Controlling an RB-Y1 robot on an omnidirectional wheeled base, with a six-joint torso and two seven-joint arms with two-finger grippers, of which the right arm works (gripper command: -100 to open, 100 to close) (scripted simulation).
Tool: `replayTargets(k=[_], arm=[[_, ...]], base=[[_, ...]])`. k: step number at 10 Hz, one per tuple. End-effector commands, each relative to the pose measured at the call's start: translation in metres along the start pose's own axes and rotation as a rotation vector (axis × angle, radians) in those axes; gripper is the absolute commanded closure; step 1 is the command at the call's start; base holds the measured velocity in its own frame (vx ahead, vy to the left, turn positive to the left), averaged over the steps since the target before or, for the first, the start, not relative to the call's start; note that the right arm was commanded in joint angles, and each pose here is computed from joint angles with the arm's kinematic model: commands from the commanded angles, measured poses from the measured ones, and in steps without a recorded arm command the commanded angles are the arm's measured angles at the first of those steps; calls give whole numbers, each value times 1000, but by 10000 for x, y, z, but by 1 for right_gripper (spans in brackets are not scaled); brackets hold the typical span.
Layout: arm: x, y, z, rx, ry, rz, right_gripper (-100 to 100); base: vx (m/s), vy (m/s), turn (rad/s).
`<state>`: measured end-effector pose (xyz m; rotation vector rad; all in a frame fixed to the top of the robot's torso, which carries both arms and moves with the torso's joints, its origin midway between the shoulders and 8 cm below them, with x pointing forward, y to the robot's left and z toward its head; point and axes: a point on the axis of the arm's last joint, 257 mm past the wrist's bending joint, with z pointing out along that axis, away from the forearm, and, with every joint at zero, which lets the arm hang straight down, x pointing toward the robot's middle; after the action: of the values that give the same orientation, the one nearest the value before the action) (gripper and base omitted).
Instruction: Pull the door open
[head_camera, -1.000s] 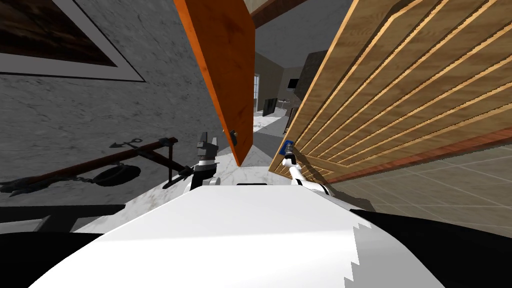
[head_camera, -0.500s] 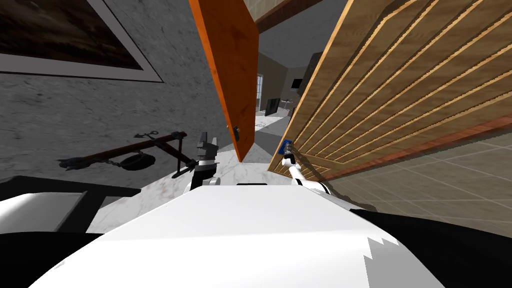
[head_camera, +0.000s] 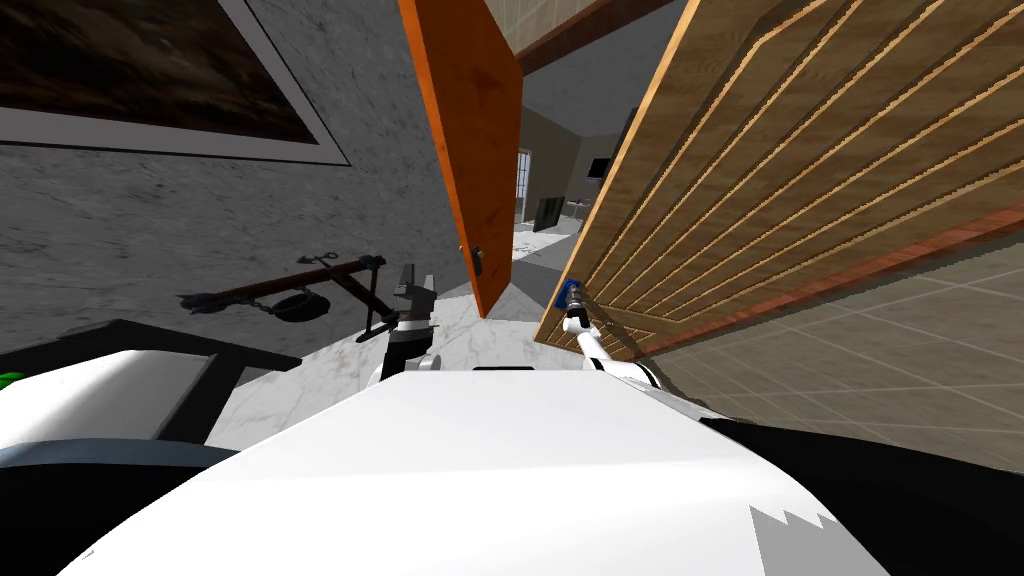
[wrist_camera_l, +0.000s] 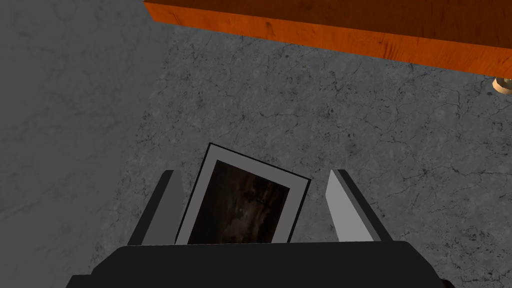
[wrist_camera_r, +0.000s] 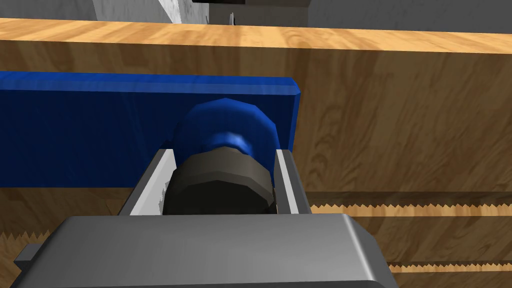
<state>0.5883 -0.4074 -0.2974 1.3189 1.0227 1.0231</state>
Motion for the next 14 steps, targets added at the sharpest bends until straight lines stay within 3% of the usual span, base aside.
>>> replayTargets(k=[1,14], arm=[[60,-7,-4,2,18,0,100],[419,-8,-21,2,127,-2,100]], base=[[-199,-95,136],[-190,-64,89]])
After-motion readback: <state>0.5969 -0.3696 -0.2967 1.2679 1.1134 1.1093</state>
